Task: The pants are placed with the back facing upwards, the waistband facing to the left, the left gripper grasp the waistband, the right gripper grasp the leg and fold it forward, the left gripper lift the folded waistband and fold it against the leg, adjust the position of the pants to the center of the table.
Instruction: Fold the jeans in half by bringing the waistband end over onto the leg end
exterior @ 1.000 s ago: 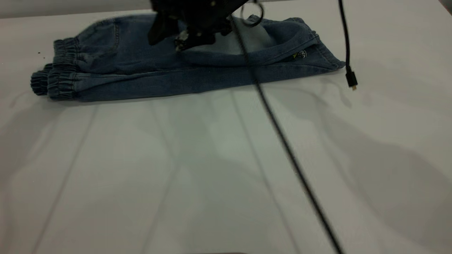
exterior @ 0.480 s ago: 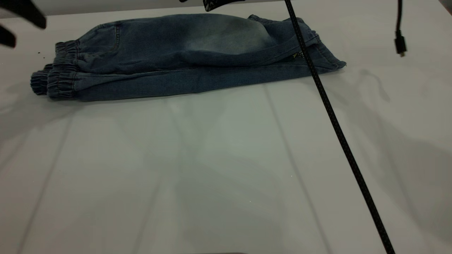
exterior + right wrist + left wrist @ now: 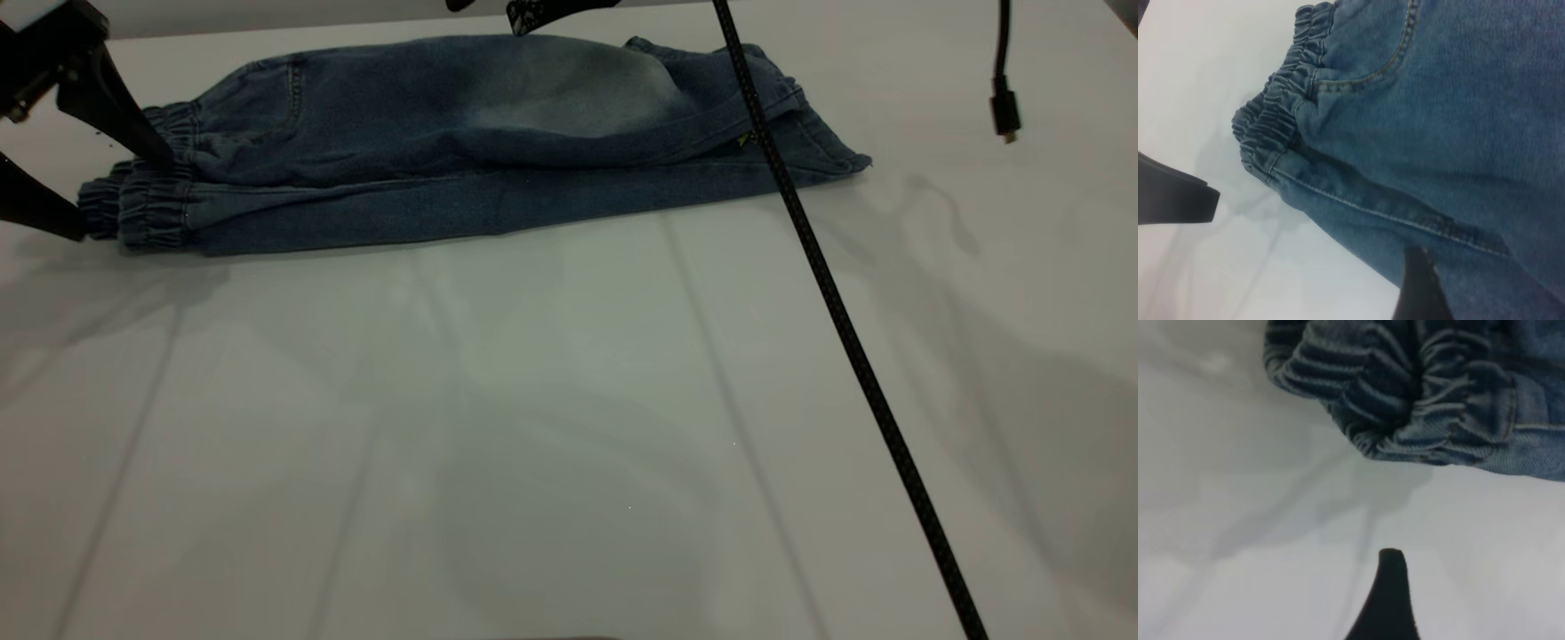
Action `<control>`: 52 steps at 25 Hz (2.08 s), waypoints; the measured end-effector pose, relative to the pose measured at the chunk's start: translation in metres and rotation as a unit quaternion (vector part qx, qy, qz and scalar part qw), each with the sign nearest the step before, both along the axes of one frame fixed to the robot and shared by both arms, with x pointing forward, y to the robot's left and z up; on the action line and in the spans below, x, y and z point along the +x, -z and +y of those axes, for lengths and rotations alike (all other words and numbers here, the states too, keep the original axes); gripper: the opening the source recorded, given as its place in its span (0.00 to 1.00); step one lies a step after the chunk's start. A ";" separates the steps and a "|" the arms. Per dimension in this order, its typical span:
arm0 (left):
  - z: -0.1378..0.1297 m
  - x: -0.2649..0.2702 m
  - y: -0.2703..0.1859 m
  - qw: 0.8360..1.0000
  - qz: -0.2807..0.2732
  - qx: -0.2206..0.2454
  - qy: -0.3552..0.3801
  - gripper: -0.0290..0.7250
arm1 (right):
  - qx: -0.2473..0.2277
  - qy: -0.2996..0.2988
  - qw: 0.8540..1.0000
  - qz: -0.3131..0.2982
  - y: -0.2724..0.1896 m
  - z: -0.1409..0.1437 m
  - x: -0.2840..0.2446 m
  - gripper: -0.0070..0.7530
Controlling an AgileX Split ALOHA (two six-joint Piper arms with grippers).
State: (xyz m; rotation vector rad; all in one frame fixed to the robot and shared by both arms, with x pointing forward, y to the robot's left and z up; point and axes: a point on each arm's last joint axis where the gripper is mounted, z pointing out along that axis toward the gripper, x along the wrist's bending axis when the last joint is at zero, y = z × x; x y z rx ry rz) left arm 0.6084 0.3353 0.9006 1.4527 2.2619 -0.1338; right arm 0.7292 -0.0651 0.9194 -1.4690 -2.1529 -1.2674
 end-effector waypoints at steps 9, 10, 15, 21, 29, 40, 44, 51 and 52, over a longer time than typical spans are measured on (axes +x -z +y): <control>0.003 0.008 0.015 0.997 -0.001 -0.013 -0.076 0.82 | 0.001 -0.009 1.000 0.007 0.000 0.000 -0.002 0.54; 0.003 0.009 0.021 0.996 0.003 -0.020 -0.089 0.82 | 0.000 -0.009 1.000 0.007 0.000 0.000 -0.002 0.54; 0.001 0.017 0.037 0.991 -0.015 -0.035 -0.128 0.82 | 0.000 -0.011 1.000 0.008 0.000 0.001 -0.002 0.54; 0.002 0.022 0.041 0.986 -0.032 -0.034 -0.162 0.82 | -0.001 -0.013 1.000 0.008 0.000 0.000 -0.003 0.54; 0.002 0.022 0.042 0.985 -0.027 -0.034 -0.167 0.82 | -0.002 -0.013 1.000 0.008 0.001 0.000 -0.003 0.54; 0.008 0.024 0.052 0.978 -0.029 -0.019 -0.207 0.68 | -0.001 -0.018 1.000 0.012 0.001 0.001 -0.004 0.54; 0.008 0.023 0.059 0.978 -0.022 -0.017 -0.207 0.35 | 0.000 -0.028 0.999 0.020 0.001 0.001 -0.006 0.54; 0.008 0.027 0.035 0.985 -0.074 0.016 -0.154 0.16 | 0.005 -0.013 1.000 0.018 0.000 0.002 -0.004 0.54; 0.007 0.028 0.025 0.986 -0.090 0.021 -0.141 0.16 | 0.005 0.001 1.000 0.012 0.000 0.001 -0.001 0.54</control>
